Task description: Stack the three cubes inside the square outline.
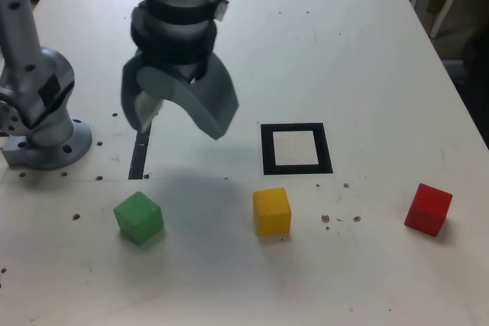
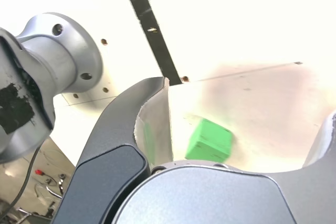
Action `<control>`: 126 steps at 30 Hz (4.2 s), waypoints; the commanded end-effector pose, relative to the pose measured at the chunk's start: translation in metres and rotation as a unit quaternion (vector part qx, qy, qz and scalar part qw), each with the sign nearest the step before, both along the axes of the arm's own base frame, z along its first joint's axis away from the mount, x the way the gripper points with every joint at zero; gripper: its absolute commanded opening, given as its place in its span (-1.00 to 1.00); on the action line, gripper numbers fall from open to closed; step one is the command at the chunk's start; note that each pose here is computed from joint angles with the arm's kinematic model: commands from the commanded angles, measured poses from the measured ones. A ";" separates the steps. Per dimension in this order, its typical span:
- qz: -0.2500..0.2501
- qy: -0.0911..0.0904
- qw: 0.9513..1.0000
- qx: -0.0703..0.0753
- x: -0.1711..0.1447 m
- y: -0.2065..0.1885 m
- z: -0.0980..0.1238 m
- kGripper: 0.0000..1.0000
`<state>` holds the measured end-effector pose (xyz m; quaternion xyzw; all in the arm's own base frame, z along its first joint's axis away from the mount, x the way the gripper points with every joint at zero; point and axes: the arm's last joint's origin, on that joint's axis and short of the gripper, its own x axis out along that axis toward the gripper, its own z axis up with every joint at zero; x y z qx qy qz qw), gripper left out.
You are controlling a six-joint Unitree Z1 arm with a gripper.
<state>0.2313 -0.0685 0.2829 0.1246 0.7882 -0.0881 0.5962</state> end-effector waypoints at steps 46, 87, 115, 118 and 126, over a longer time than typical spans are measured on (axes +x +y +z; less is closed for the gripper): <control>-0.060 -0.097 0.993 -0.002 0.206 -0.077 -0.004 0.98; -0.069 -0.114 0.991 0.002 0.257 -0.097 -0.067 -0.24; -0.049 -0.120 0.991 0.017 0.230 -0.087 -0.024 -0.38; -0.036 -0.122 0.992 0.018 0.218 -0.083 -0.008 -0.38; 0.007 -0.116 0.993 0.030 0.191 -0.061 0.016 -0.38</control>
